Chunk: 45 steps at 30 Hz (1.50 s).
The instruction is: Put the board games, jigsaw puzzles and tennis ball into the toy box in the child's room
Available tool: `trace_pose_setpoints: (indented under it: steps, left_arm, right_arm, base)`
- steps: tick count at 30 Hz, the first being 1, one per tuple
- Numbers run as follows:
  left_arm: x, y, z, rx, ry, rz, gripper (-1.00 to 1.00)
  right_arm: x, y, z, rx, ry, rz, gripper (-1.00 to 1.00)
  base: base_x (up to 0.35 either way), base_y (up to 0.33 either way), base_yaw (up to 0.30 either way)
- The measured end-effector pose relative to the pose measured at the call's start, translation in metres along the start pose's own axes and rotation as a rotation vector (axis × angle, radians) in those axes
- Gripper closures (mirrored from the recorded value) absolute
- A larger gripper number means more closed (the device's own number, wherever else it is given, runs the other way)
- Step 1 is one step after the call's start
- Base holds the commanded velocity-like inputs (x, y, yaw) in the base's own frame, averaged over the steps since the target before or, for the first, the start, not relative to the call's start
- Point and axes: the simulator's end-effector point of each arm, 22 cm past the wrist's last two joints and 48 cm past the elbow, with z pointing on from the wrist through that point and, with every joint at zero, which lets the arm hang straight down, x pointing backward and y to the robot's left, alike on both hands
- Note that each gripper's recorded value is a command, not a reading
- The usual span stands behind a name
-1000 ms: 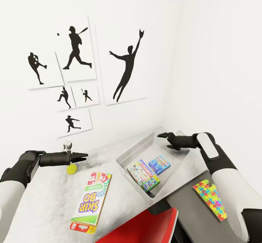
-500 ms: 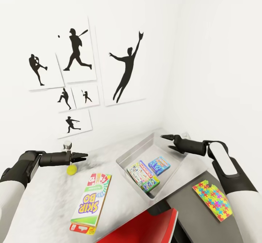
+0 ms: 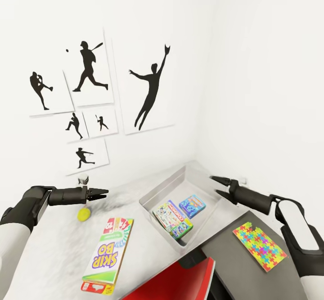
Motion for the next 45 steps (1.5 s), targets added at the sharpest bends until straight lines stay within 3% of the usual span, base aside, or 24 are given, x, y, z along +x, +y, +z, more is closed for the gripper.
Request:
trace_pose_setpoints:
  steps: [6,11,19,21,23,28,33,45]
  left_arm:
    - [-0.002,-0.005,-0.002,0.001,-0.004,0.009,-1.00]
    - [-0.004,-0.008,-0.003,0.002,-0.007,0.016,-1.00]
    - [-0.008,-0.014,-0.007,0.002,-0.017,0.027,-1.00]
    - [-0.008,-0.014,-0.008,0.002,-0.019,0.028,-1.00]
    - [-0.008,-0.015,-0.008,0.002,-0.020,0.029,-1.00]
    - [-0.009,-0.015,-0.009,0.003,-0.021,0.029,-1.00]
    - [-0.008,-0.015,-0.009,0.002,-0.020,0.029,-1.00]
    - [-0.006,-0.014,-0.008,0.002,-0.018,0.025,-1.00]
  right_arm:
    - [0.017,-0.003,-0.040,-0.055,-0.055,0.024,-1.00]
    - [0.029,-0.010,-0.057,-0.072,-0.074,0.053,-1.00]
    - [0.037,-0.014,-0.083,-0.137,-0.184,0.052,-1.00]
    - [0.038,-0.013,-0.089,-0.160,-0.211,0.026,-1.00]
    - [0.040,-0.013,-0.092,-0.161,-0.232,-0.040,-1.00]
    - [0.048,-0.013,-0.091,-0.155,-0.229,-0.159,-1.00]
    - [0.051,-0.016,-0.089,-0.147,-0.224,-0.185,-1.00]
    - [0.049,-0.017,-0.090,-0.140,-0.229,-0.194,-1.00]
  base:
    - [0.000,0.000,-0.110]
    - [0.000,0.000,-0.111]
    - [0.000,0.000,-0.102]
    - [0.000,0.000,-0.041]
    - [0.000,0.000,-0.019]
    - [0.000,0.000,-0.006]
    - [0.000,0.000,-0.001]
    - [0.000,0.000,0.000]
